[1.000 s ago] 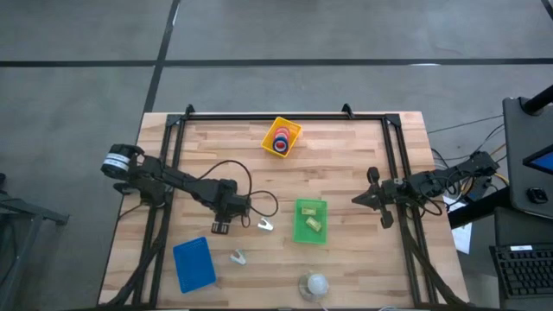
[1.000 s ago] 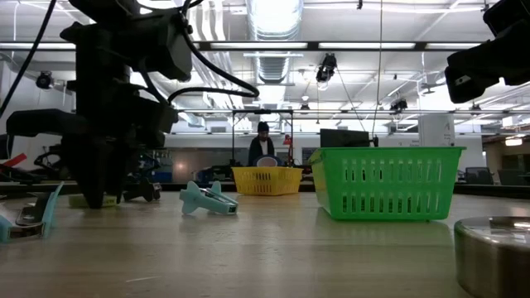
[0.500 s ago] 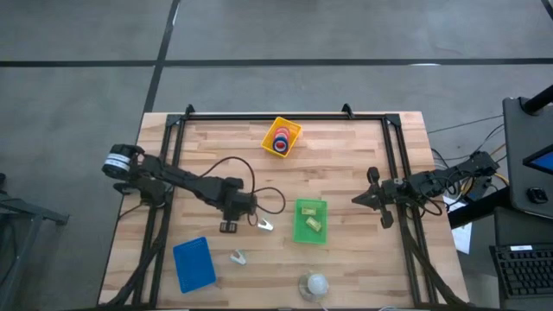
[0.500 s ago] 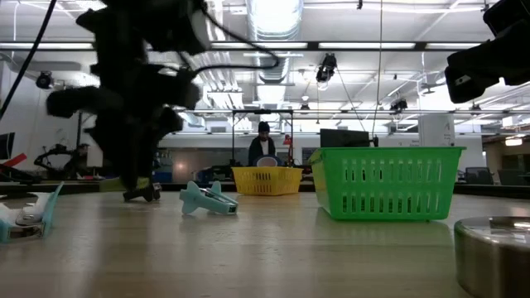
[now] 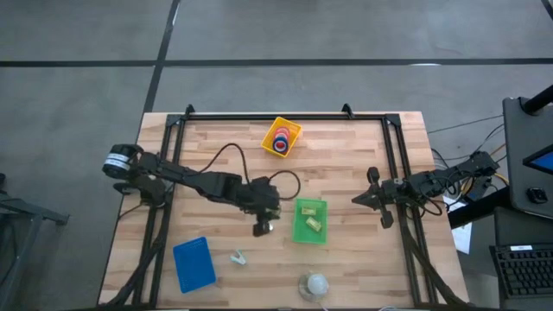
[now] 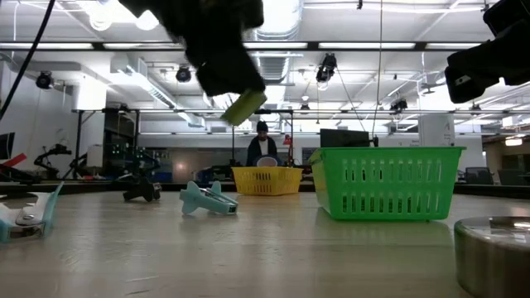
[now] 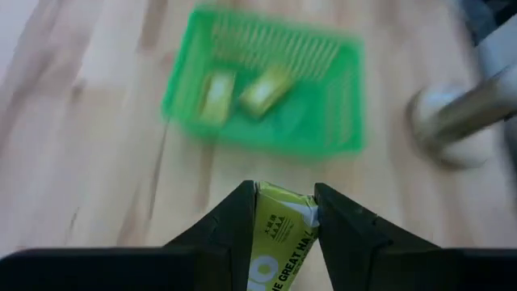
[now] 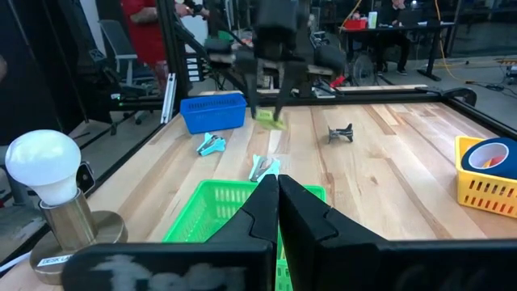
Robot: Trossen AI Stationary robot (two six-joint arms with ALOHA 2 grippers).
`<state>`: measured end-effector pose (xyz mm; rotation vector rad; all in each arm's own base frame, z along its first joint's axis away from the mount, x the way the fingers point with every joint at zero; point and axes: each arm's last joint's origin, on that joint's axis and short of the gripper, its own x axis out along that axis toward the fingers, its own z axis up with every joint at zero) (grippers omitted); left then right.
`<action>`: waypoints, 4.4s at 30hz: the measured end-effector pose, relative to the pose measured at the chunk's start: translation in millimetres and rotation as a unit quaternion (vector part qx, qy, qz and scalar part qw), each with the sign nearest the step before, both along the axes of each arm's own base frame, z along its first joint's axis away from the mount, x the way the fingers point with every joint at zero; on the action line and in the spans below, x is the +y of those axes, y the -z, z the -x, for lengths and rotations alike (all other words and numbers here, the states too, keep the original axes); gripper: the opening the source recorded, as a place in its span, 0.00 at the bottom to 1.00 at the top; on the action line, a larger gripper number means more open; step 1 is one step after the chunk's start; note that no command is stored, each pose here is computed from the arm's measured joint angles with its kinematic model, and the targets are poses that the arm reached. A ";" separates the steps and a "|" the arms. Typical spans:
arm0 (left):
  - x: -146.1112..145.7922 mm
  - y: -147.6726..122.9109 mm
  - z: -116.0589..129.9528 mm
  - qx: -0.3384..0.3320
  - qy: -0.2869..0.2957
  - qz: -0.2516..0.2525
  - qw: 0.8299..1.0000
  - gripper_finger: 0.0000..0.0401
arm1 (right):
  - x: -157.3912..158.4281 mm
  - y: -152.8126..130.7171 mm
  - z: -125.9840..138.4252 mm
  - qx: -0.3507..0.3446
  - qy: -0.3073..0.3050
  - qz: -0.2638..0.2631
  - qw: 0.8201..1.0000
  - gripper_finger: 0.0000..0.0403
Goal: Pick and place Stapler, Stapler remover, tape
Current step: Put the green staple box into the green bin, then put the right light blue stapler into the blue bin
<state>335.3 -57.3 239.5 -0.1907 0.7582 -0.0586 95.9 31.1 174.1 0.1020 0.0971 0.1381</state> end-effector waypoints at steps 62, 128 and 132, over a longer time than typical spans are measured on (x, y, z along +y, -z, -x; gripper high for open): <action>-4.7 37.3 -115.4 -0.089 0.015 0.034 0.995 0.59 | 0.3 0.9 -0.7 0.005 0.000 0.002 1.000 0.02; 6.7 66.7 2.6 0.136 0.026 -0.060 0.988 0.58 | 0.7 2.1 -1.6 0.012 0.000 0.005 1.000 0.02; 6.7 68.9 3.6 0.135 0.026 -0.060 0.989 0.57 | 0.7 2.1 -1.6 0.012 -0.001 0.005 1.000 0.02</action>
